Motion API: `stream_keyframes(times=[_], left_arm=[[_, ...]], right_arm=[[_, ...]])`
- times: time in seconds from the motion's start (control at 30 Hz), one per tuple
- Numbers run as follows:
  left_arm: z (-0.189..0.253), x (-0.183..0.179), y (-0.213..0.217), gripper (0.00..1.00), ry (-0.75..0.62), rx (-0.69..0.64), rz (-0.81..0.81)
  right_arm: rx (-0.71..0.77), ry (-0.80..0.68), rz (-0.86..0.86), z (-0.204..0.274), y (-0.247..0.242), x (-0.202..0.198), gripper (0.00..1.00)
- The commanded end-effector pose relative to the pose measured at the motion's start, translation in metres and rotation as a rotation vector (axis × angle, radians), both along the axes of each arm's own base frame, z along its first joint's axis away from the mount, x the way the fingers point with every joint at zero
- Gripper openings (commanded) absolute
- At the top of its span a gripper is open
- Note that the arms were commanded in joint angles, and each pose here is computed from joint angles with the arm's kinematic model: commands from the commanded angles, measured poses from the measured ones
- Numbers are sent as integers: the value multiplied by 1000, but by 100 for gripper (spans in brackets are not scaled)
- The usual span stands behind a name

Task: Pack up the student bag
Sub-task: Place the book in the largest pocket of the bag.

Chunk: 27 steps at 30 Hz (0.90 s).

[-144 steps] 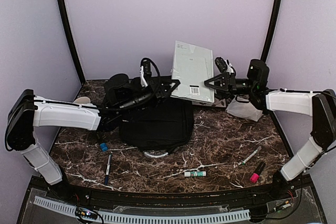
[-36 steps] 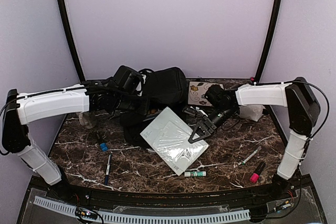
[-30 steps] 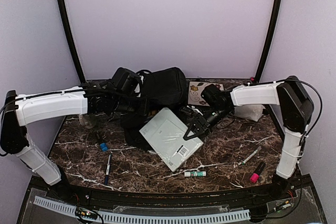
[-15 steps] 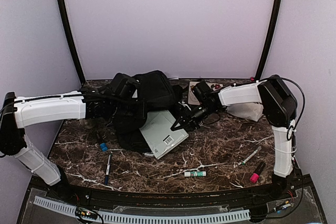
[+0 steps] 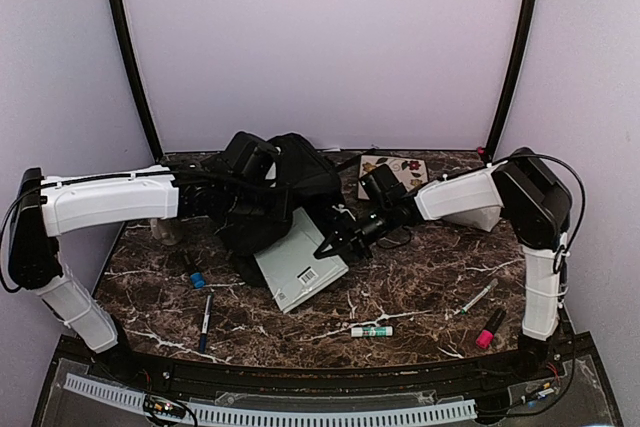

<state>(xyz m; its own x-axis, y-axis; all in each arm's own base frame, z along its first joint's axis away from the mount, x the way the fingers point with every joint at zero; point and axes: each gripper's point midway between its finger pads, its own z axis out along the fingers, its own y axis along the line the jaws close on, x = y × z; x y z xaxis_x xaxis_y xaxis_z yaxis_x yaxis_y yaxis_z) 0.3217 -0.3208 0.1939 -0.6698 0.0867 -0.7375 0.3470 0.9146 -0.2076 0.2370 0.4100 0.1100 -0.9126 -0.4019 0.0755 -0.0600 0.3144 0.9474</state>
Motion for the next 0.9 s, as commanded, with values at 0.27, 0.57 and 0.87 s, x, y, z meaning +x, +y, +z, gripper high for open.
stream_keyframes(times=[0.27,0.57,0.87], left_arm=[[57,-13,-37,0,-111,-110,-254],[63,-23,-29,0,-124,-85,-293],[70,-16,-18,0,-162,-66,-233]], right_arm=[[146,-192,73,47,28,21,0],[100,-231,12,31,28,42,0],[26,-276,0,28,19,27,0]])
